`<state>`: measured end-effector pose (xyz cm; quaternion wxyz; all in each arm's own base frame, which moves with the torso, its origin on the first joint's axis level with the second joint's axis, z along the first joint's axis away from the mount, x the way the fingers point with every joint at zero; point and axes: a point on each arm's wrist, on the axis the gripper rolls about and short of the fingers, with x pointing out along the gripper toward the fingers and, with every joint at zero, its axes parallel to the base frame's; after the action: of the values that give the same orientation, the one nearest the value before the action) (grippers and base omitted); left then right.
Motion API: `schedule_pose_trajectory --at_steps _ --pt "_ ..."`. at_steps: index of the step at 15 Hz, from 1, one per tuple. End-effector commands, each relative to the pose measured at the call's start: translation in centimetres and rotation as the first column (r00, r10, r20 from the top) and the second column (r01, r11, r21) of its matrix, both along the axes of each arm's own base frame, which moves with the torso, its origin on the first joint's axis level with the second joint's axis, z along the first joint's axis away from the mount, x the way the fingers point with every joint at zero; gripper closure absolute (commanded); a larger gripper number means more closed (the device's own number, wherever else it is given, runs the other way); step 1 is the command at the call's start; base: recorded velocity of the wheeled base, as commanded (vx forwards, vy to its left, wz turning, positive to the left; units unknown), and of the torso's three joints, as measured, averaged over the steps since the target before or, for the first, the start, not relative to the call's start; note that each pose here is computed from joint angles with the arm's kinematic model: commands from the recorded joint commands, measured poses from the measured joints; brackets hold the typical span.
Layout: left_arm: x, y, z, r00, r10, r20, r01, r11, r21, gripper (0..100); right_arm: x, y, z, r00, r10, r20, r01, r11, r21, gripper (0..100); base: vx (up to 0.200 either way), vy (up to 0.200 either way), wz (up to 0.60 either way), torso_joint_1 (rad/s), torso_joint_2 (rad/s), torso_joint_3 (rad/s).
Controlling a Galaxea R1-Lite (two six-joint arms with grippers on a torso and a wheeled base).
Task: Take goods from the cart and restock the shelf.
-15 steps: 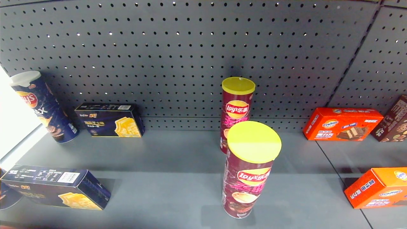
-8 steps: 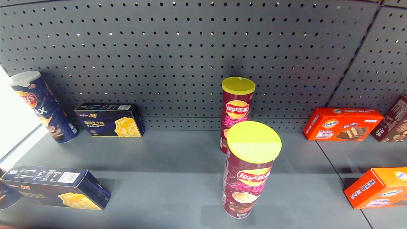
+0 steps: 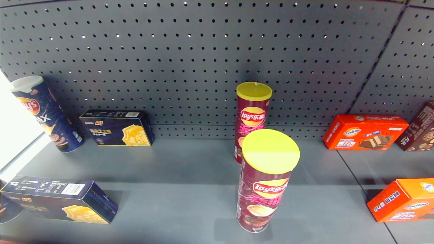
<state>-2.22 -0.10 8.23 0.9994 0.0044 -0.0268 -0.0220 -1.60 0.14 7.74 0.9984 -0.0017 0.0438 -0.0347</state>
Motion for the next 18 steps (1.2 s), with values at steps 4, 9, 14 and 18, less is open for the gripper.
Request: schedule_pose_trajectory --at_steps 4,9,14,18 --pt "-0.04 -0.12 -0.02 0.999 -0.048 0.004 0.048 0.998 0.027 0 0.03 0.0 0.03 1.0 0.001 -0.003 -0.001 1.0 0.0 0 0.0 0.0 0.0 0.0 0.0 0.0" --pt "-0.02 -0.09 -0.68 0.998 -0.038 -0.056 0.043 0.994 0.102 0 0.02 0.0 -0.02 1.0 0.001 -0.003 -0.001 1.0 0.0 0 0.0 0.0 0.0 0.0 0.0 0.0" --pt "-0.03 -0.15 -0.69 0.996 -0.066 -0.058 0.071 0.993 0.096 0 0.03 0.0 -0.02 1.0 0.002 -0.005 -0.002 1.0 0.0 0 0.0 0.0 0.0 0.0 0.0 0.0" --pt "-0.03 -0.15 -0.69 0.996 -0.065 -0.059 0.07 0.994 0.085 0 -0.3 -0.13 -0.05 0.995 0.096 0.039 -0.097 0.995 0.006 0 0.0 0.0 0.0 0.0 0.0 0.0"
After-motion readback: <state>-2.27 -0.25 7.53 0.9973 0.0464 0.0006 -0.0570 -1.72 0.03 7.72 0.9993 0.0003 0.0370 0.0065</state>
